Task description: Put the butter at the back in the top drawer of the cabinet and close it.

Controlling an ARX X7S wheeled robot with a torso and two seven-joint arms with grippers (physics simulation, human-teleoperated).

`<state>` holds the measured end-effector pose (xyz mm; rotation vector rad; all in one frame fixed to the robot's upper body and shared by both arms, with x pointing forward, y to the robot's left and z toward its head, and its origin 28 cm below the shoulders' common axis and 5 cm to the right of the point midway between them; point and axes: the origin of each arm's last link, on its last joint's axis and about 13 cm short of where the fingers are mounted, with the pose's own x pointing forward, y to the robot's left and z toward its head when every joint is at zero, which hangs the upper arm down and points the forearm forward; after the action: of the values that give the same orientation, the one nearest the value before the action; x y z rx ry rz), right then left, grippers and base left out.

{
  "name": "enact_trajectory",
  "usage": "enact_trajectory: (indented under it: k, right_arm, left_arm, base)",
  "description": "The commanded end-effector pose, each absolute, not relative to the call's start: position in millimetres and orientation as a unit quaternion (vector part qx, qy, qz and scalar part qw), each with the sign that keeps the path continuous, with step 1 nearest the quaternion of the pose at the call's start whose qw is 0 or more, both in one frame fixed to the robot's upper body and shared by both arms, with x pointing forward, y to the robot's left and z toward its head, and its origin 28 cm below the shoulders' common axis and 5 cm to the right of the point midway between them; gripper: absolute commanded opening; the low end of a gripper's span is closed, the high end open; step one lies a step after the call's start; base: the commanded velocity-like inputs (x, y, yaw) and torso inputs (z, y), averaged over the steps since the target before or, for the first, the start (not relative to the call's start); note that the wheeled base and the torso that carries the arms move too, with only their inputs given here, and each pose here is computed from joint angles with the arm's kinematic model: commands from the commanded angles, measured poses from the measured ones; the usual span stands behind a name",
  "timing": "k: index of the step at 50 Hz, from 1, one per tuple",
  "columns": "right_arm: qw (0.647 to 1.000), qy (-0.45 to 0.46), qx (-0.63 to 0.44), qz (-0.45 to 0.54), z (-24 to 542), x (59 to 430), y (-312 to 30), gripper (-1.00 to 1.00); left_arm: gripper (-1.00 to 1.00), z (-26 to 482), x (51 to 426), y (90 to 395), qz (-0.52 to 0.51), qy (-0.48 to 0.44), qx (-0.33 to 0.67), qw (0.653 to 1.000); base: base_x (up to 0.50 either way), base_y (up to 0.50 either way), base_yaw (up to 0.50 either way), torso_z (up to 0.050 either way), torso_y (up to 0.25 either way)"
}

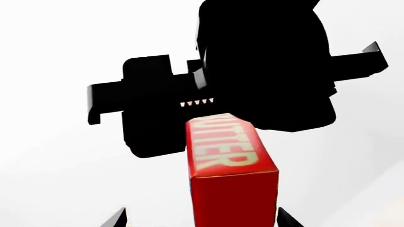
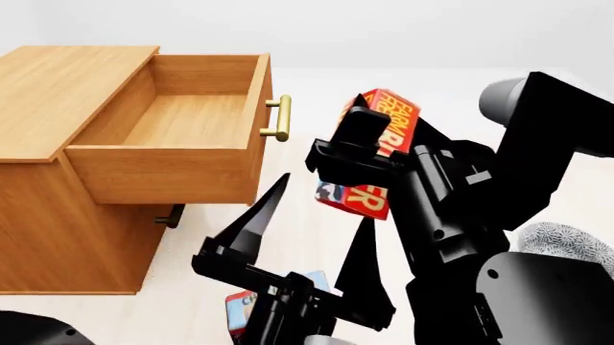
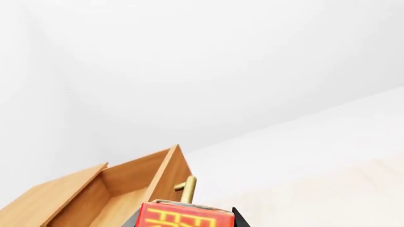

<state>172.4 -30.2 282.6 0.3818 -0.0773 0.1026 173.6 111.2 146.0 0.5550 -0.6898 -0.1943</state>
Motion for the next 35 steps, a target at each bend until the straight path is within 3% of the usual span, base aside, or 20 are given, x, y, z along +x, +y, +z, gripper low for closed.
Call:
enact_trajectory:
  k: [1,23,24,35]
  right_arm:
    - [0.978,-0.04,0.196,0.061,281.4,169.6,-28.0,-1.0]
    - [0.978,-0.028,0.192,0.07,273.8,168.5,-24.1,-1.0]
    - [0.979,-0.028,0.192,0.07,273.8,168.7,-24.3,-1.0]
    - [0.979,-0.028,0.192,0.066,273.3,170.4,-25.7,-1.0]
  left_arm:
    - [1.0,144.6,182.3,111.1,-0.08,-0.333,0.268,0.901]
    - [1.0,141.3,185.5,111.9,-0.083,-0.321,0.263,0.906]
    - [-1.0,140.9,184.8,111.9,-0.086,-0.321,0.262,0.906]
    - [-1.0,139.4,184.2,112.2,-0.097,-0.316,0.261,0.907]
  base:
    - [0.0,0.0,0.0,0.0,0.0]
    - [0.0,0.0,0.0,0.0,0.001]
    - [0.0,0.0,0.0,0.01,0.0]
    - [0.0,0.0,0.0,0.0,0.001]
